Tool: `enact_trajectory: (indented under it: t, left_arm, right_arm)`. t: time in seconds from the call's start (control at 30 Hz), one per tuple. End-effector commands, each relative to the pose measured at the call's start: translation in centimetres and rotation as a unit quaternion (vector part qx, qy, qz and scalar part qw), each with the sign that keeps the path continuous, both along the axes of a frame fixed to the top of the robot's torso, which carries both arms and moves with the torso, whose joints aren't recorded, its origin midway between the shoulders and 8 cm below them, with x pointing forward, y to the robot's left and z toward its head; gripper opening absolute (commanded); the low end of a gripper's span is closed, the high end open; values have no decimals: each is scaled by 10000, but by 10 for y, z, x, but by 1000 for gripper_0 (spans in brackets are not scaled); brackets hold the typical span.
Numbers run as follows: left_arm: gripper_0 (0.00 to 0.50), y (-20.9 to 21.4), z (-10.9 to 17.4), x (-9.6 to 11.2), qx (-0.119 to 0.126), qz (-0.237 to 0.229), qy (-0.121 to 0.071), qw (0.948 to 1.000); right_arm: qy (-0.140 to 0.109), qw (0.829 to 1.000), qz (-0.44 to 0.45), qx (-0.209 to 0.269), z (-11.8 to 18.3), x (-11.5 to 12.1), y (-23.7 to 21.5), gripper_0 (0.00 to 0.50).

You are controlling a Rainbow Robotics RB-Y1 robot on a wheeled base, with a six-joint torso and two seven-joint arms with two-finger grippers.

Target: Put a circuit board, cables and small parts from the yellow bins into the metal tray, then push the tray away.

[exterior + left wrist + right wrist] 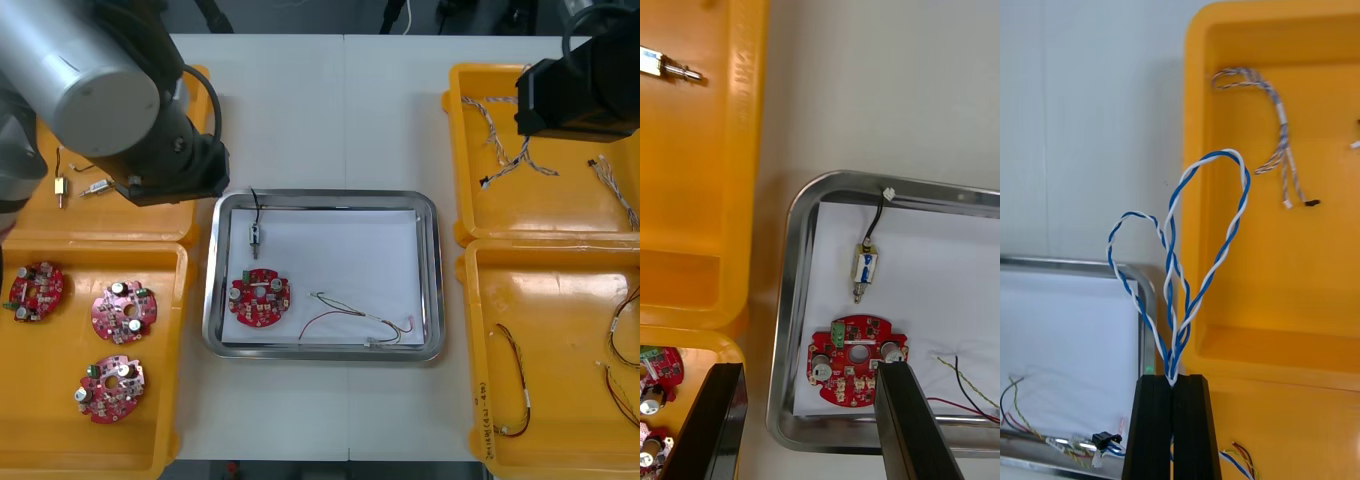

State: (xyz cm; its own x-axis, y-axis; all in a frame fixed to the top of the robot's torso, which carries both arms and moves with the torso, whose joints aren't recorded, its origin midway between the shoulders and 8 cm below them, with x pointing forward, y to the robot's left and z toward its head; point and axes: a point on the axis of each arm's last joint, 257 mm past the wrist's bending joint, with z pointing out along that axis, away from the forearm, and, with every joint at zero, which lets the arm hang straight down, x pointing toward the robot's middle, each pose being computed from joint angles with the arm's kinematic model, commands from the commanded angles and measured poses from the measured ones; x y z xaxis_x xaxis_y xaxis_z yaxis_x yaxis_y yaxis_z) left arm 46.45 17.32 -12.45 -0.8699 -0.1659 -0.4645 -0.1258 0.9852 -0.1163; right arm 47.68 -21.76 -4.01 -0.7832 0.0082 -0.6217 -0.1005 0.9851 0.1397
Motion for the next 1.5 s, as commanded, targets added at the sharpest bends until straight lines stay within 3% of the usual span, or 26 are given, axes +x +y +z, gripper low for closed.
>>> enact_trajectory:
  t: [0.03,0.23,0.57,0.93,1.27,1.5]
  left_arm:
    - [500,33,33,5,176,-244,-282,9992]
    - [500,58,53,8,228,-312,-397,9985]
    - [500,101,62,10,422,-260,-280,9984]
    - [500,161,74,13,515,-323,-236,9979]
    - [500,214,77,9,756,-485,-244,9957]
    - [500,248,67,4,950,-621,-131,9935]
  right_arm:
    - [62,9952,844,-496,-10,-21,21,0]
    - [233,9863,1517,-600,-22,-42,47,0]
    - [36,9495,2671,-1643,-46,-53,69,0]
    - [-210,8796,3924,-2680,-78,-58,113,0]
    - [87,8571,4396,-2685,-117,-64,151,0]
    - [-167,8324,4763,-2828,-132,-51,169,0]
